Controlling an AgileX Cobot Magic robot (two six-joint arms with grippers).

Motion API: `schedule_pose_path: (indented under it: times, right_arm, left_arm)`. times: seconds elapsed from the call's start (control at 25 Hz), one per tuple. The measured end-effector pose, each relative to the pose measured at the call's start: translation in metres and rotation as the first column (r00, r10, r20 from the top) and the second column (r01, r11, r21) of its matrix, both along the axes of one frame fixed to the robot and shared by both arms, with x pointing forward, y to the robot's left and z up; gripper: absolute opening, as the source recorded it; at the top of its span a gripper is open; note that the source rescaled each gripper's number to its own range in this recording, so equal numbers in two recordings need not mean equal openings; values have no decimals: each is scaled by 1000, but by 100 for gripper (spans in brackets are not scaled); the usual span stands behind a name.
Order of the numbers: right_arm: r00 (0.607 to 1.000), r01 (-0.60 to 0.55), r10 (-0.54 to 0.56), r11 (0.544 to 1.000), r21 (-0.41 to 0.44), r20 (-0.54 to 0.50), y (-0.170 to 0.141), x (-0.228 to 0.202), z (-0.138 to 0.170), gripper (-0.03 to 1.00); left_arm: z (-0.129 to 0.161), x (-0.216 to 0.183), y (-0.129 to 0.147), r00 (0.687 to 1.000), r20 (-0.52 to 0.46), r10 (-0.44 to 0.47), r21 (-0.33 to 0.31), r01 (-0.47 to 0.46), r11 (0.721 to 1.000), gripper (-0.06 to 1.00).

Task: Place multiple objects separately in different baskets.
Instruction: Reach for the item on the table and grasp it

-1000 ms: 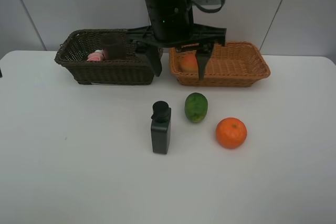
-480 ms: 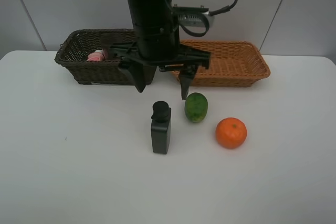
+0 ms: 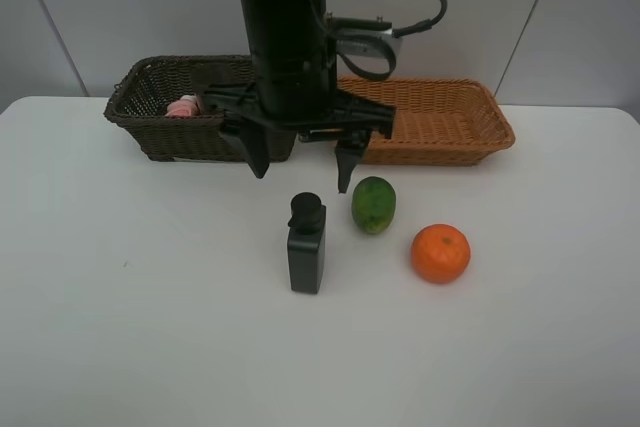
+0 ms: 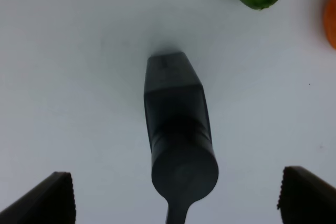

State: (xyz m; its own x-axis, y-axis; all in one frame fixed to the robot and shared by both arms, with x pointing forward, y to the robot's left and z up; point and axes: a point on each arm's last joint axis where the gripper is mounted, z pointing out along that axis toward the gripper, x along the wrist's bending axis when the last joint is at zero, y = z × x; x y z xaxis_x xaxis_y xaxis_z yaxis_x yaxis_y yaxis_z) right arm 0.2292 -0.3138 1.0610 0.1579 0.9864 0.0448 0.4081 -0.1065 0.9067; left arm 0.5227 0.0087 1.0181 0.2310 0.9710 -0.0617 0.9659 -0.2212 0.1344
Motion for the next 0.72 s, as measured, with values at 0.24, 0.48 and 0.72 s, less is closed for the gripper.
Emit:
schedule_pose_path:
  times: [0.24, 0.48, 0.72]
  right_arm:
    - [1000, 0, 0, 1000, 0, 0, 0, 0, 0, 75]
    - [1000, 0, 0, 1000, 0, 0, 0, 0, 0, 75]
    - [1000, 0, 0, 1000, 0, 0, 0, 0, 0, 75]
  left_arm:
    - [-20, -7, 8, 998, -54, 11, 57, -8, 998, 100]
    - [-25, -8, 8, 998, -56, 22, 57, -18, 998, 100]
    - [-36, -7, -4, 1000, -30, 7, 17, -6, 1000, 100]
